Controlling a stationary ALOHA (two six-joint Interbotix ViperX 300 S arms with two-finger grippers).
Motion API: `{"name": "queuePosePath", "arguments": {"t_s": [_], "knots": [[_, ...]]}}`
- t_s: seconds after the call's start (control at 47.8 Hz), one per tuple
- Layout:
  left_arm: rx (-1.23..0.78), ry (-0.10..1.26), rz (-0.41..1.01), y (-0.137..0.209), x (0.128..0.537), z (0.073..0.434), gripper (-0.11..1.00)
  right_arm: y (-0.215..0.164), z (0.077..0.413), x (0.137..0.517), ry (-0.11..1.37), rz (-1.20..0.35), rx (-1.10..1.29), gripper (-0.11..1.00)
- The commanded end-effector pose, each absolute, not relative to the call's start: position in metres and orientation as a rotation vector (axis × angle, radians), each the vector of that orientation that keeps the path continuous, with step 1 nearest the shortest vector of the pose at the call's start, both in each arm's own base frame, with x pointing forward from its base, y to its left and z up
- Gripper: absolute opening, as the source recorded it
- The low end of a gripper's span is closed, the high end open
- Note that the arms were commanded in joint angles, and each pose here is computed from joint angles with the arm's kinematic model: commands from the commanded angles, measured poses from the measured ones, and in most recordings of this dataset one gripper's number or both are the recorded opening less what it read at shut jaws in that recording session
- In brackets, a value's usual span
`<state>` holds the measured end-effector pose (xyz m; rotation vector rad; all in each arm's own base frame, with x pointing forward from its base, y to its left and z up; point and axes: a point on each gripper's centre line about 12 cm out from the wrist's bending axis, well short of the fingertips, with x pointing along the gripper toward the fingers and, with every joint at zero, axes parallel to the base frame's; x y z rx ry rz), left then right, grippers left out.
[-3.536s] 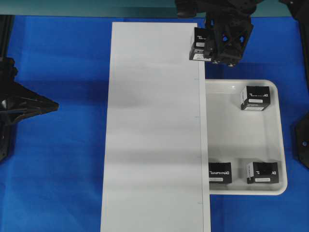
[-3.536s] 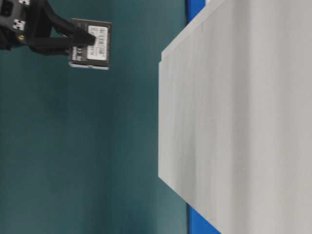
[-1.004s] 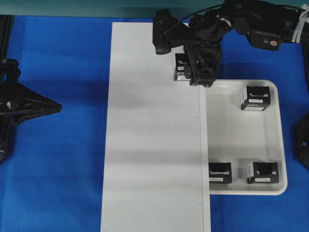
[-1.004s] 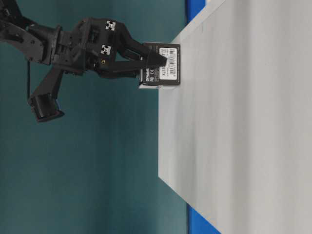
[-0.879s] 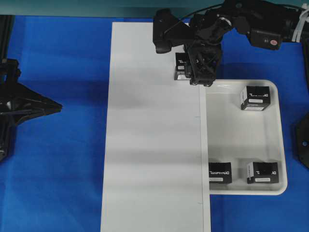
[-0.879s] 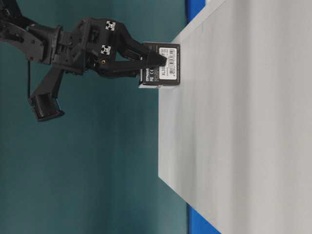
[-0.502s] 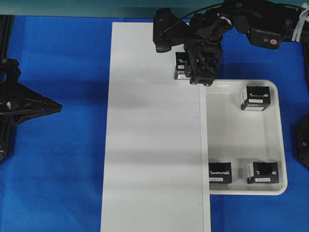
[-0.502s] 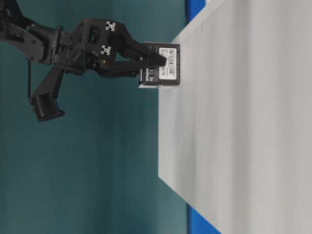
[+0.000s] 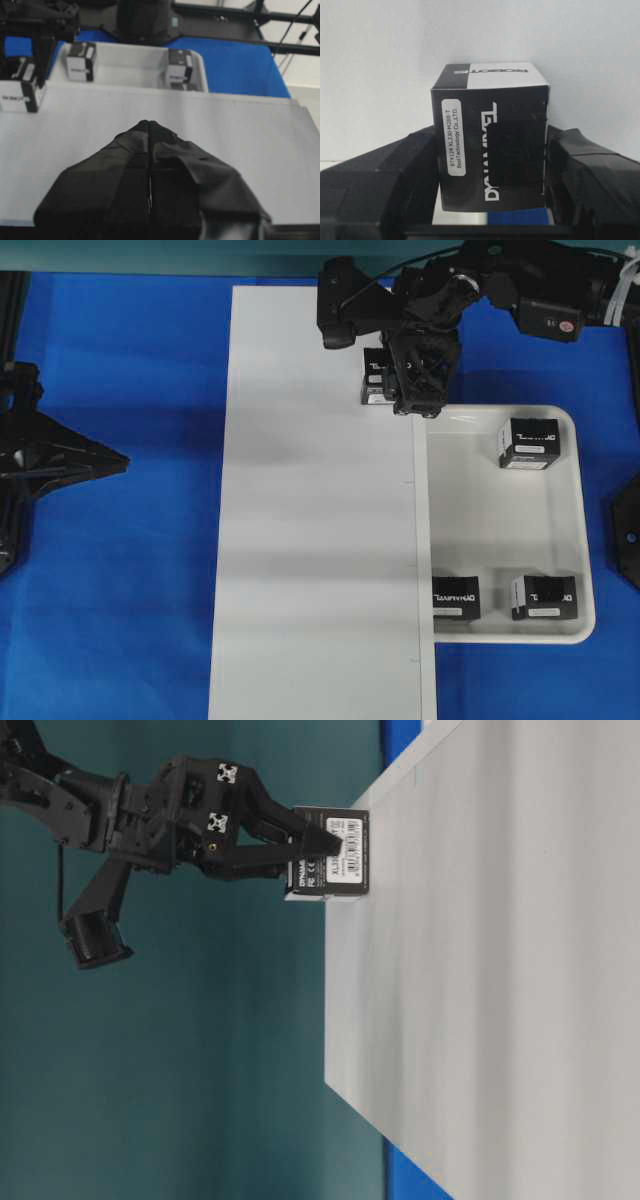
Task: Place the box from the white plastic tray onto the white base.
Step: 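Lower the box onto the white board and hold it steady, then open the right gripper and lift it away from the box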
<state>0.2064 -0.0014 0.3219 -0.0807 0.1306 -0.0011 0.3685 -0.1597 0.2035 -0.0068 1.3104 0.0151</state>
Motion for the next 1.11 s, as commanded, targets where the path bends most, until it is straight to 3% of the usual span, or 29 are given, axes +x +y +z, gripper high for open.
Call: {"name": "queuePosePath", "arguments": {"t_s": [0.0,0.188,0.335,0.439,0.774,1.088], "knots": [[-0.078,0.108,-0.004,-0.002,0.208,0.331,-0.07,-0.159,0.198,0.37,1.324,0.02,-0.001,0.58],[-0.079,0.105,-0.004,-0.002,0.208,0.332,-0.07,-0.158,0.196,0.368,1.33,0.019,0.004,0.6],[-0.078,0.109,-0.003,-0.002,0.208,0.331,-0.07,-0.157,0.196,0.37,1.327,0.02,0.001,0.88],[-0.078,0.108,-0.005,-0.002,0.208,0.331,-0.07,-0.156,0.197,0.372,1.311,0.017,-0.006,0.97],[-0.081,0.112,-0.006,-0.002,0.208,0.33,-0.07,-0.157,0.202,0.375,1.287,0.009,-0.019,0.97],[-0.081,0.109,0.009,0.001,0.206,0.329,-0.07,-0.165,0.253,0.382,1.161,-0.057,-0.019,0.97]]}}
